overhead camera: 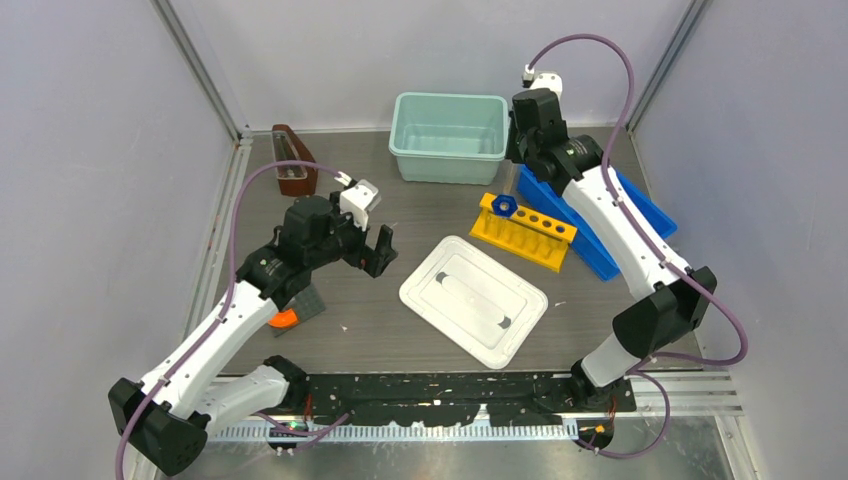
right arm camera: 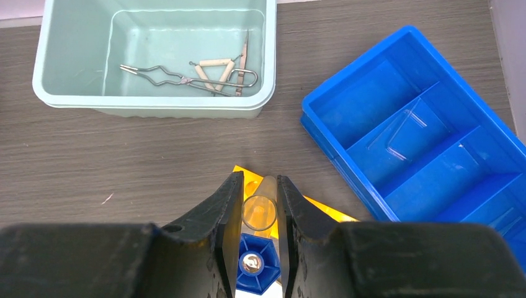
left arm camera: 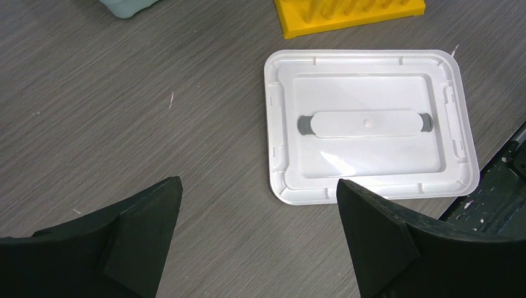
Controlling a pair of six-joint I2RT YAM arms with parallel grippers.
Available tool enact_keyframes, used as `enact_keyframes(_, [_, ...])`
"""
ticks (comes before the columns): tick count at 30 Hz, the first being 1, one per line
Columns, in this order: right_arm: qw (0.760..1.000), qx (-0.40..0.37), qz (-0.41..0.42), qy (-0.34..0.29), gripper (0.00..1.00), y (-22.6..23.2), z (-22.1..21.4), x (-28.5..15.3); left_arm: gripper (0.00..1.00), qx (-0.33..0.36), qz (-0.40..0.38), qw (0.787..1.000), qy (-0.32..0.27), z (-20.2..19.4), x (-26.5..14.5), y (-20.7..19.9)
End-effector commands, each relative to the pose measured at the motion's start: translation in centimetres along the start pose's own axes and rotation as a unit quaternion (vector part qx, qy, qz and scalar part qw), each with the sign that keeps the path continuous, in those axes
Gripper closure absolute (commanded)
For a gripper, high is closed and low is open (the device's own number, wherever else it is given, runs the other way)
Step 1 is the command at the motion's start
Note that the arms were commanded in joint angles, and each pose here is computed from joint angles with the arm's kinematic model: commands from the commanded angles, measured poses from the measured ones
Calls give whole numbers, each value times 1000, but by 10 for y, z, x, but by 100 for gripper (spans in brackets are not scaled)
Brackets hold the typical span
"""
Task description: Organize the chemistry lab equipment
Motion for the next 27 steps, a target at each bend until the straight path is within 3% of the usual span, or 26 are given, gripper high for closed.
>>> enact_keyframes(1, [1000, 11, 7, -26, 80, 1, 15, -4, 0, 5, 8, 1000, -7, 1, -4, 0])
enact_keyframes(27, [999, 13, 27, 14, 80, 13, -14, 22, 0, 6, 18, 1000, -11, 2, -5, 1])
Point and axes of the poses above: each gripper's point midway between its finger pads, its own x axis out along the fingers, its own y axis along the line the jaws close on, z = x × y, the point moved 9 cm from there along -x, back along the fingers, and after that the axes turned 3 degrees about -x, right-handed, at the moved point
